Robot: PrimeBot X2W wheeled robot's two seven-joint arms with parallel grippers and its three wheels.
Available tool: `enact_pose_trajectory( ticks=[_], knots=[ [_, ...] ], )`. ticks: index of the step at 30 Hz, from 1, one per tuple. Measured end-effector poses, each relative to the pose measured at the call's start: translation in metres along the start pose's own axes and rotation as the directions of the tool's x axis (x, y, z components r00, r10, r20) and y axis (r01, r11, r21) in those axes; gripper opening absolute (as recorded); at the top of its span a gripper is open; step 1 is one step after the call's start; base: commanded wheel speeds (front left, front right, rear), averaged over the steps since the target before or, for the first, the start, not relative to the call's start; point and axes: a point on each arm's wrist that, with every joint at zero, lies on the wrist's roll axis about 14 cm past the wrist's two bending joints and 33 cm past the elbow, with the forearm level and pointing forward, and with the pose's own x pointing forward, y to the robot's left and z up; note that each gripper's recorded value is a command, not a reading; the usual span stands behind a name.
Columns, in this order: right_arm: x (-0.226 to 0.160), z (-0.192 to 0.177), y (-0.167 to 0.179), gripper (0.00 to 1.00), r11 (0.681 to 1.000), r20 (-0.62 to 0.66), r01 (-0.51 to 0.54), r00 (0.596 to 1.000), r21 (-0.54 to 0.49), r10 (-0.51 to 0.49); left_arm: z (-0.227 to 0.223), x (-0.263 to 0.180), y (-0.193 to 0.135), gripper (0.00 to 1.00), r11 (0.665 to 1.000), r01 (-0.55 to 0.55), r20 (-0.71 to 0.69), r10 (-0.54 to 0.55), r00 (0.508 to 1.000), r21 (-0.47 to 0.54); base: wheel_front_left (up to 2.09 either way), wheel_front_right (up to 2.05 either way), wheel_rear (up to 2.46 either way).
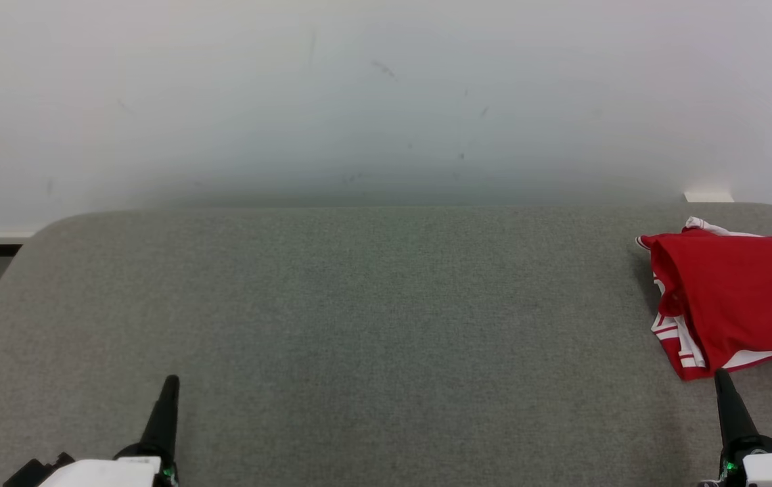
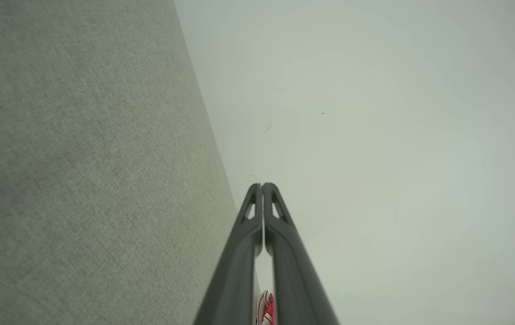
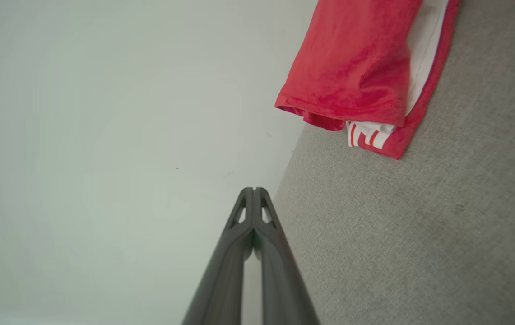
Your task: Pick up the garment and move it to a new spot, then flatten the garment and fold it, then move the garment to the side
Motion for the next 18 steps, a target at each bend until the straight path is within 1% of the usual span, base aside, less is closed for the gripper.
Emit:
enact_pose_trajectory(
  ticks=[18],
  knots=[
    [0.0055,0.0021,0.0028,0.0,0.993,-0.006,-0.013,1.0,0.12,0.013,0.005,0.0038,-0.0044,0.0,0.991,0.022,0.001,-0.022,1.0,-0.134,0.0,0.0,0.0]
  ],
)
